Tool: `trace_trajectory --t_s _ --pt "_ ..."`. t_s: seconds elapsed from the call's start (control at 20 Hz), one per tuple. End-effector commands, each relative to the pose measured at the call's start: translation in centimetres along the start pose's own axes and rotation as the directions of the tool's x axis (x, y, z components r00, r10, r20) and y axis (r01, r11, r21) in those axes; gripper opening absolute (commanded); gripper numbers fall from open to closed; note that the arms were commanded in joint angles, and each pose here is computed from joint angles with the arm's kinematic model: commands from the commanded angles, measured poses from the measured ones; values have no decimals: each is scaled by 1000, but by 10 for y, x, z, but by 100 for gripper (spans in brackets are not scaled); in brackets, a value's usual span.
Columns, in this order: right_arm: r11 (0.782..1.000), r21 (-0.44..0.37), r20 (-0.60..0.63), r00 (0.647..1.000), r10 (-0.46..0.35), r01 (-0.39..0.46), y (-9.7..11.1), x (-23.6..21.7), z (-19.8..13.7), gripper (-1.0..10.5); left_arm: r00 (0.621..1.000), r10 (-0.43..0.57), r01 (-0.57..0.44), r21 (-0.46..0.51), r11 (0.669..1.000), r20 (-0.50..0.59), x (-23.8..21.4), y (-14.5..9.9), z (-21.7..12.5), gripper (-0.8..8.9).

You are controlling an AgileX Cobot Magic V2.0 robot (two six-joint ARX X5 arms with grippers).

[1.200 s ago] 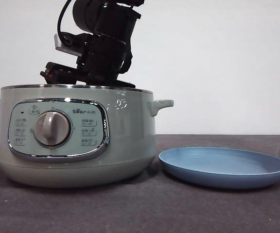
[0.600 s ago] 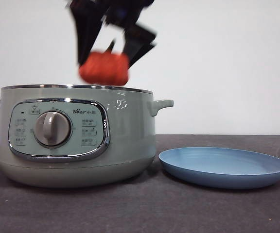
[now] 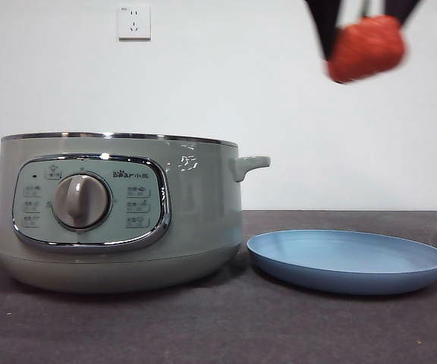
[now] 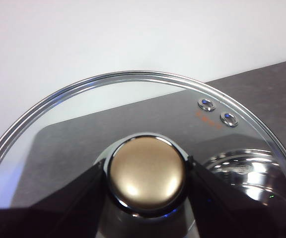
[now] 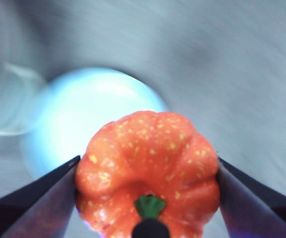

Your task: Take the pumpkin out from the steamer,put the pumpkin in the blue plate,close the lid

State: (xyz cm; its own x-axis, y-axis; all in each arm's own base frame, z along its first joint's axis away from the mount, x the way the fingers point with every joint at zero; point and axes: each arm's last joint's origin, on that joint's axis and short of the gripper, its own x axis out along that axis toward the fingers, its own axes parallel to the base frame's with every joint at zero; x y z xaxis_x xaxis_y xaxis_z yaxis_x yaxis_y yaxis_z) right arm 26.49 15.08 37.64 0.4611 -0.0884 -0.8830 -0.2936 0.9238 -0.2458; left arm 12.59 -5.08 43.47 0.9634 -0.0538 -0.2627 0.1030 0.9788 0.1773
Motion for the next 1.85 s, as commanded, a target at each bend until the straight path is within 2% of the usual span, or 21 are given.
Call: trace_trajectory --t_s 0.05,0.35,0.55,0.65,1.05,1.25,1.3,1.35,1.45,1.5,1.85 --pt "997 64 -23 999 -34 36 -3 16 -14 -16 997 -27 28 -15 1000 70 -5 2 9 -9" --pt "996 87 21 1000 -21 19 9 67 -46 -16 998 -41 42 -8 999 55 3 -2 10 -9" --pt "987 91 81 989 127 -134 26 110 -61 -16 997 -60 60 -4 998 48 6 -4 9 -9" --pt "980 91 99 981 168 -177 32 126 -67 -16 997 -60 60 -4 998 48 6 -4 9 -9" --pt "985 64 10 987 158 -158 44 172 -68 10 997 -59 60 -4 998 48 6 -4 9 -9" --pt "985 63 -1 987 159 -159 45 176 -68 11 997 -59 60 -4 998 47 6 -4 9 -9" --pt "982 63 -8 983 181 -180 46 176 -69 11 997 -60 60 -3 998 47 6 -4 9 -9" --pt "977 66 -14 979 202 -201 45 176 -69 31 997 -59 60 -4 998 47 6 -4 9 -9" --pt "972 64 -16 974 225 -224 45 176 -69 216 997 -59 60 -4 998 47 6 -4 9 -9" --pt "973 63 -15 974 226 -224 45 176 -69 272 997 -59 60 -4 998 46 6 -4 9 -9" --pt "973 67 -23 974 225 -223 45 176 -70 586 997 -60 61 -1 998 39 6 -4 9 -9"
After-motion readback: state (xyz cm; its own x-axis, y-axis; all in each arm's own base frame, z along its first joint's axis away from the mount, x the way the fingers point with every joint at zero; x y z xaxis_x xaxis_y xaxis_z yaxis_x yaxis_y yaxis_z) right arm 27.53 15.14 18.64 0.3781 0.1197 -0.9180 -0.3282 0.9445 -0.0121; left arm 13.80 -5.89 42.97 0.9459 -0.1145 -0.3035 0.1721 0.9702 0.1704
